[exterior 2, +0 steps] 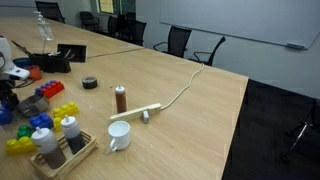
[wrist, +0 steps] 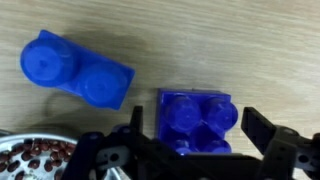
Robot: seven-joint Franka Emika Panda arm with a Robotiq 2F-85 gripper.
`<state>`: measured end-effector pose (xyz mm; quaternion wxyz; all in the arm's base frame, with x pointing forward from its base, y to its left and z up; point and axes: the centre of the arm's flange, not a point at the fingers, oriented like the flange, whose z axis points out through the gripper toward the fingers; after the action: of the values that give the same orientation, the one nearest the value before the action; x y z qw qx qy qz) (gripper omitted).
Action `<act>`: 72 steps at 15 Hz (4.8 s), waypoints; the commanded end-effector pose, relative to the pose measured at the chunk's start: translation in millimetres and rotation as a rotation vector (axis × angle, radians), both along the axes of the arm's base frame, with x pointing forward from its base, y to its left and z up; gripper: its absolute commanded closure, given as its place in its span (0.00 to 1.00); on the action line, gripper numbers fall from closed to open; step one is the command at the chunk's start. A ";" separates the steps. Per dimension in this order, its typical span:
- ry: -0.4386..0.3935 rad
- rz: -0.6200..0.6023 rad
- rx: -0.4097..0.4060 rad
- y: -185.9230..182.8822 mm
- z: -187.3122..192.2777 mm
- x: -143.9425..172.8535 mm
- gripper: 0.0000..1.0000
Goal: Align the blue and orange legos together then put the purple legos on top of the blue and orange legos
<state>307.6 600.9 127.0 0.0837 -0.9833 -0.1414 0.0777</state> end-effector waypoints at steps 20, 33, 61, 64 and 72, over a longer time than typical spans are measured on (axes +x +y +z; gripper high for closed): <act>-0.133 0.019 -0.028 -10.3 14.3 4.3 0.00; -0.176 0.064 -0.049 -1.4 13.1 -12.9 0.00; -0.299 0.123 0.003 -21.6 61.8 75.5 0.56; -0.321 0.159 0.002 -13.6 81.1 80.0 0.56; -0.345 0.200 0.047 1.3 85.5 91.3 0.56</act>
<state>393.5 597.3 212.9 0.0731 -0.9644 -0.2379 -0.0893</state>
